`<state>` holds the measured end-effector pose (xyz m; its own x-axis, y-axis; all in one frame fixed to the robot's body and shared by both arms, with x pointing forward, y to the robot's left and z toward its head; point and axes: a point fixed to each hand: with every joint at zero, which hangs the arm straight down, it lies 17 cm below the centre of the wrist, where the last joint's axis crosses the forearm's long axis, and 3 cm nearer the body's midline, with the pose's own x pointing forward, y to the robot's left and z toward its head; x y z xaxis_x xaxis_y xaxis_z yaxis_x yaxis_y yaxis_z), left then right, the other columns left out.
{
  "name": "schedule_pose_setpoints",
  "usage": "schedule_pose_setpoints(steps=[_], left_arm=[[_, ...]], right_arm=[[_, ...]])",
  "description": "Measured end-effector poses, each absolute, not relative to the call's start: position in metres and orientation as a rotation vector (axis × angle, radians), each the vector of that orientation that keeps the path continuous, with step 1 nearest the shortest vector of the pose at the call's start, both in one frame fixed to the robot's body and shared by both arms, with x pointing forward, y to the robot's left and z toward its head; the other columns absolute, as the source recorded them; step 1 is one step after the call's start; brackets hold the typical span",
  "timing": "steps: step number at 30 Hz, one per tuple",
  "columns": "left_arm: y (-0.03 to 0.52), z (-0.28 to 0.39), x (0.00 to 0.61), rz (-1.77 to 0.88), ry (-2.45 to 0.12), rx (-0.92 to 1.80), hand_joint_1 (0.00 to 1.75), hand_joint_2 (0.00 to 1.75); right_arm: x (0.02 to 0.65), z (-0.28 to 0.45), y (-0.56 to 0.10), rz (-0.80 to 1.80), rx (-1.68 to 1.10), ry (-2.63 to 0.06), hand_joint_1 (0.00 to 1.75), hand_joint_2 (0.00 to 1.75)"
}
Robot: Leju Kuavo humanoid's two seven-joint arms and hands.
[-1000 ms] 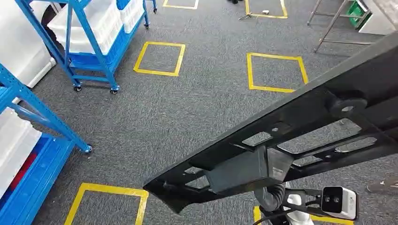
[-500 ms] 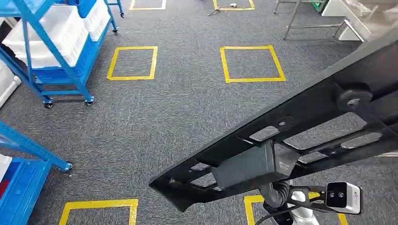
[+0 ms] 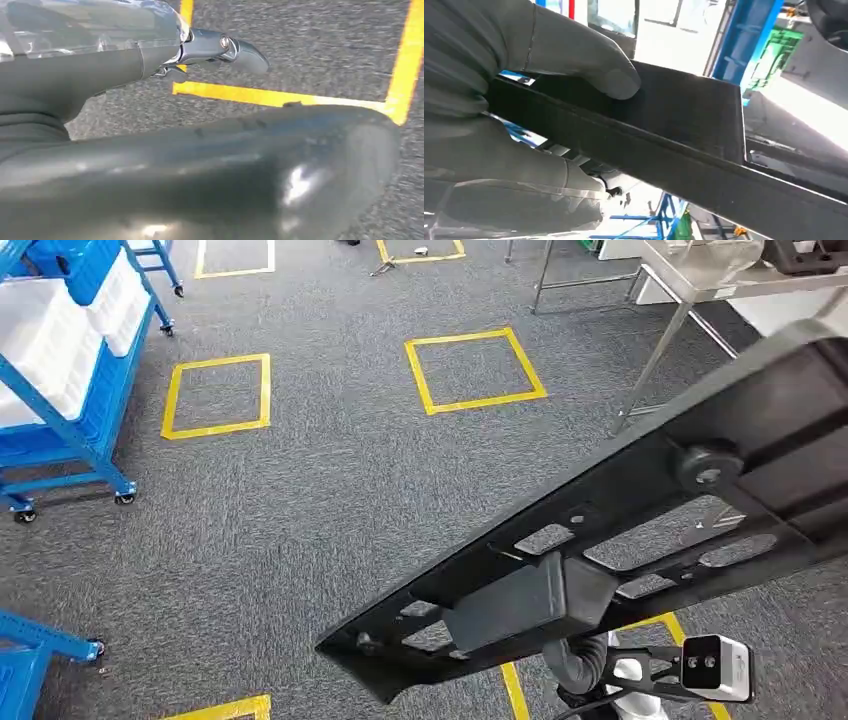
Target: Take the parts from the cabinet and place them on the table.
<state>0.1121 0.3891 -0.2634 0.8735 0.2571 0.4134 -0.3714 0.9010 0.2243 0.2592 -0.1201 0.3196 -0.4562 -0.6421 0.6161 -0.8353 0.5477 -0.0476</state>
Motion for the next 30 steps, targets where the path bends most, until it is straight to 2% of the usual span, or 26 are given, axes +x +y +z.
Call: schedule_pose_setpoints(steps=[10,30], left_arm=[[0.418,-0.261,0.106,0.296,-0.363,0.346,0.00,0.00],[0.415,-0.261,0.109,0.199,-0.363,0.339,0.00,0.00]], right_arm=[[0.267,0.327,-0.115,0.403,1.138,-2.288,1.71,1.75],[0.240,0.335,-0.110,0.375,1.073,-2.337,1.71,1.75]])
